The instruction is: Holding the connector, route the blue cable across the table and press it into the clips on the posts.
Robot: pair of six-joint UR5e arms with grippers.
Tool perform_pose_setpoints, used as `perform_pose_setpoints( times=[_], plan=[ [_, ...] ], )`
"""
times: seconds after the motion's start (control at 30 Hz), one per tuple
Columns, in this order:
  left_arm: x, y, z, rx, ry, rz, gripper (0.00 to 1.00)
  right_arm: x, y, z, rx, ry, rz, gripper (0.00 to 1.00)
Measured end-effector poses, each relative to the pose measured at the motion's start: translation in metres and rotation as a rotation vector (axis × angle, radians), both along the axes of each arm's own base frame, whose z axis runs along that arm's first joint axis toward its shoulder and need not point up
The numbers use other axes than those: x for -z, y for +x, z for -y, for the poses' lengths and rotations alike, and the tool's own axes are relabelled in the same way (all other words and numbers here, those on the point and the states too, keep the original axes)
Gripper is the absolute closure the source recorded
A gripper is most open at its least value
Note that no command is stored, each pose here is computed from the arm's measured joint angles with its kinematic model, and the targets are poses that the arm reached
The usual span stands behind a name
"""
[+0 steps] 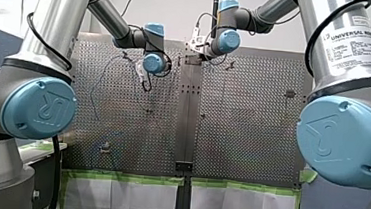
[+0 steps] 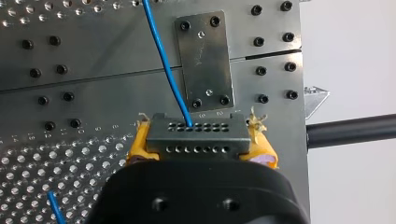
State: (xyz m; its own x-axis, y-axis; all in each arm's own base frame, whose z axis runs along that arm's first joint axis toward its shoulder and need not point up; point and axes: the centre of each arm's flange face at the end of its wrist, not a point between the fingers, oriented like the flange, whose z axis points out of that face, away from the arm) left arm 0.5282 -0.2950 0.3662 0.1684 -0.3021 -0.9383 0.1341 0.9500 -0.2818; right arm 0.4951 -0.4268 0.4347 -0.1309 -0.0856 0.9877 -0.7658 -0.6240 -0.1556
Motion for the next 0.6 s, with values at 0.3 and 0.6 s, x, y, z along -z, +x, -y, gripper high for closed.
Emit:
perform_pose_setpoints(
  times=[0.3, 0.6],
  plan=[
    [0.002, 0.007, -0.002, -0.006, 0.001, 0.0, 0.93, 0.0, 0.0, 0.0, -0.001, 0.0, 0.0, 1.0],
    [0.003, 0.012, -0.004, -0.011, 0.001, -0.001, 0.93, 0.0, 0.0, 0.0, 0.0, 0.0, 0.0, 1.0]
  ],
)
